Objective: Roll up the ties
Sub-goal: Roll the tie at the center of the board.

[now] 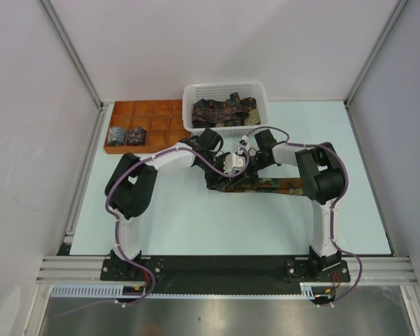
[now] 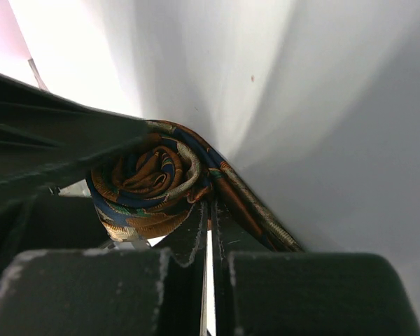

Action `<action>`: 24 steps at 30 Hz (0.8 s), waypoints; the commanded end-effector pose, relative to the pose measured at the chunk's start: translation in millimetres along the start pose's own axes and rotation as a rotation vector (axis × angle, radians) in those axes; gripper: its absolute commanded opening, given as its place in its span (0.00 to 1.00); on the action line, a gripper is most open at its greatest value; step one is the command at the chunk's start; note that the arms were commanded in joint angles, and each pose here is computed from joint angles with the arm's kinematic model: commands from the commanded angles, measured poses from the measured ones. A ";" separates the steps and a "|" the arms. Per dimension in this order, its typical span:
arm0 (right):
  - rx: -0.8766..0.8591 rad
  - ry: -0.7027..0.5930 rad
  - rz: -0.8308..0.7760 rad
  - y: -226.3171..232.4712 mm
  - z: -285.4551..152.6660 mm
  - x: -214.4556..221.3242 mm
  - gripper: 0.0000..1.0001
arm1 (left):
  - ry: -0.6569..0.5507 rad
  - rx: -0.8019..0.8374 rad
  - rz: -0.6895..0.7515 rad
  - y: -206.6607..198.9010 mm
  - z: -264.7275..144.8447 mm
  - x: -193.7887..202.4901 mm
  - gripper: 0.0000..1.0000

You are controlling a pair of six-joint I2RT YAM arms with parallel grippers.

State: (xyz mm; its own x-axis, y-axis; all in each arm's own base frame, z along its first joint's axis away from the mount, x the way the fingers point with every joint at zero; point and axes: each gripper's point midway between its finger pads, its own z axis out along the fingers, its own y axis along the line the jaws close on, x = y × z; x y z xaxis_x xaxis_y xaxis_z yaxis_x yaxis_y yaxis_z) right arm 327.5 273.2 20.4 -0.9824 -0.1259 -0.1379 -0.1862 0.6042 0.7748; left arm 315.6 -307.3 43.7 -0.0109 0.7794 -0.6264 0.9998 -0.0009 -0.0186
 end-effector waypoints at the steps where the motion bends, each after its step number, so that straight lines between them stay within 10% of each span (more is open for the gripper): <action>1: 0.034 0.014 0.019 -7.9 26.8 7.0 0.00 | 0.055 0.027 0.045 -3.2 -2.1 4.0 0.59; 8: -0.033 0.000 0.000 23.0 42.4 1.4 0.01 | 0.068 -0.006 0.084 -2.6 -13.1 8.9 0.46; 14: -0.032 -0.016 -0.022 18.8 -7.0 -10.6 0.33 | 0.133 0.029 0.073 -9.4 -4.1 22.9 0.37; 24: -0.146 -0.017 -0.008 53.6 -41.1 5.2 0.42 | 0.185 0.031 0.077 -9.5 4.7 32.5 0.36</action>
State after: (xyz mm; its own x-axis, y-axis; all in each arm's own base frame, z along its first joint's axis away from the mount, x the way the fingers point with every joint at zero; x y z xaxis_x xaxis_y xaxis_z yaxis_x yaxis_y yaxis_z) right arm 324.0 264.1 56.3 -0.9872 -0.1007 -0.1239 -0.1591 0.5522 0.8184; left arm 309.2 -286.4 28.6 0.0594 0.8610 -0.5051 0.9981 -0.0605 0.0142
